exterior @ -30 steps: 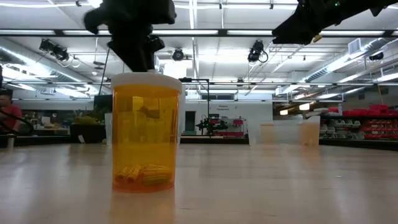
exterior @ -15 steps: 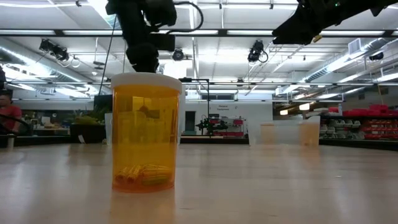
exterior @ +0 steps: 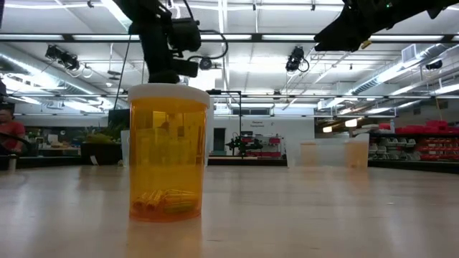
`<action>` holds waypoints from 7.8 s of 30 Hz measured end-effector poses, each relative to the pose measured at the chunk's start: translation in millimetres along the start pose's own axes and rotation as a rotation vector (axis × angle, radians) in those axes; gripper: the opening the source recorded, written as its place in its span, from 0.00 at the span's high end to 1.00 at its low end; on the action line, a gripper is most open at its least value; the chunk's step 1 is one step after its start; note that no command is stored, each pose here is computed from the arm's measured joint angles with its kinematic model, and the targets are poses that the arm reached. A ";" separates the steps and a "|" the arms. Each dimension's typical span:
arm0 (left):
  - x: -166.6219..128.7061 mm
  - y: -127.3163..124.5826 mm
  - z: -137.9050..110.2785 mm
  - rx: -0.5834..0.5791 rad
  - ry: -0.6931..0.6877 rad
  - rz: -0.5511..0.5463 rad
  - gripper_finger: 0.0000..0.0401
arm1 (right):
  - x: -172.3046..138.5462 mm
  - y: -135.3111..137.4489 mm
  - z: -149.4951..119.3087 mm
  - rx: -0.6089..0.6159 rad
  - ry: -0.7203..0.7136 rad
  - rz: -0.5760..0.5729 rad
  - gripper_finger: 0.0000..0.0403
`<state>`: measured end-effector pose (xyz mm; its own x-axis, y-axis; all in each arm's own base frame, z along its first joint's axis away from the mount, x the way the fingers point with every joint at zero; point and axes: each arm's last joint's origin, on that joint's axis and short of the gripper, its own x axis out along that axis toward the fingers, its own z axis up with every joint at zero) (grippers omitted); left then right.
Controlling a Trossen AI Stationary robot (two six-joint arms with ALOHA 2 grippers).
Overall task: Pick and place medicine bottles into bin by pill shape (circle, oval)
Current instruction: Put the small orange tablet bottle into the left transparent bin, then put the large orange capsule bottle into the right transparent bin
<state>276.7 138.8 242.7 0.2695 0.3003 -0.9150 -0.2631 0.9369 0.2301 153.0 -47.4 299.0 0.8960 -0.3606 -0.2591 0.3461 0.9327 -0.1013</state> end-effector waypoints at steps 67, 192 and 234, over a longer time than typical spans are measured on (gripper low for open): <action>-40.6 -56.7 23.5 0.023 -0.308 -0.160 0.56 | 51.6 37.2 -11.6 -0.016 0.094 0.166 0.29; -40.9 -104.3 -208.9 -0.084 -1.124 -0.427 0.57 | 188.5 294.1 9.1 -0.265 0.249 0.768 0.29; -29.7 -110.5 -216.0 -0.257 -1.240 -0.607 0.57 | 191.8 320.2 -34.6 -0.523 0.272 0.926 0.29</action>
<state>97.6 -12.2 172.8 0.9967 -0.0477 0.0663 0.0645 0.9577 -0.2803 426.0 182.1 183.6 0.6344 0.4310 -0.6417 -0.6476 0.7496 -0.1368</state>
